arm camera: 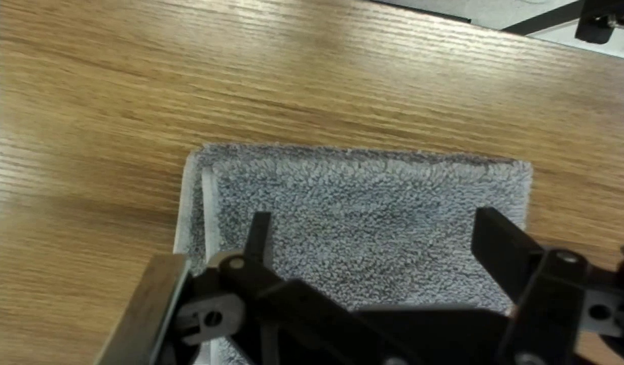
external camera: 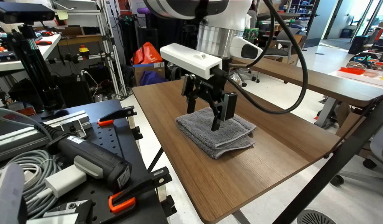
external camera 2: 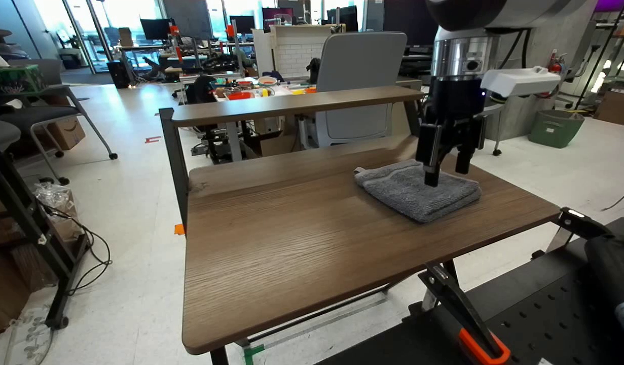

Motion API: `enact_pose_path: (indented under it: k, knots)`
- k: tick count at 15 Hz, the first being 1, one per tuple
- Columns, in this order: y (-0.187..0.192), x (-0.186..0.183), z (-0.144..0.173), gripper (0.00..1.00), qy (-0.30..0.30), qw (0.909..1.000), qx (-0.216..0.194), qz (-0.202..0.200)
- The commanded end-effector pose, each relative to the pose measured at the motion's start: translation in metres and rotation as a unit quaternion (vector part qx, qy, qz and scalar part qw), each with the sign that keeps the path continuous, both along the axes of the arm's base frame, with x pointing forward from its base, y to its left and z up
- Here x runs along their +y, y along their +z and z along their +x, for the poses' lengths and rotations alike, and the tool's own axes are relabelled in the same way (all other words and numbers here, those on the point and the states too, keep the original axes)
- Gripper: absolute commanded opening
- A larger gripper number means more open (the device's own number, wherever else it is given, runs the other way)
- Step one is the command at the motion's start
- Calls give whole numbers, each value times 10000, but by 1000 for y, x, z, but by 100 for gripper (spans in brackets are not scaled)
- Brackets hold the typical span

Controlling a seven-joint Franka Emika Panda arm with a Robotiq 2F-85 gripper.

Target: Push the grey towel to the left

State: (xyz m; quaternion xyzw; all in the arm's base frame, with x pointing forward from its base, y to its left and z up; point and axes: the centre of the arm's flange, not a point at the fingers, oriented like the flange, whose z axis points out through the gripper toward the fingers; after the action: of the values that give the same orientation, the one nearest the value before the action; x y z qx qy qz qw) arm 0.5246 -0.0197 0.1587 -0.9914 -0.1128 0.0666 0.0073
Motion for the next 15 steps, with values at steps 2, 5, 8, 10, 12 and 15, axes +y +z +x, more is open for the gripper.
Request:
enact_pose_path:
  k: [2, 5, 8, 10, 12, 15]
  knots:
    - [-9, -9, 17, 100, -141, 9997, -27, -215]
    - [-18, -8, 25, 100, -154, 9994, -58, -289]
    - [-29, -4, 34, 100, -138, 9993, -37, -340]
    - [-38, -1, 39, 100, -112, 9994, 2, -323]
    - [-48, 4, 44, 100, -53, 9993, 13, -379]
    - [-60, 18, 53, 100, 110, 9992, 46, -384]
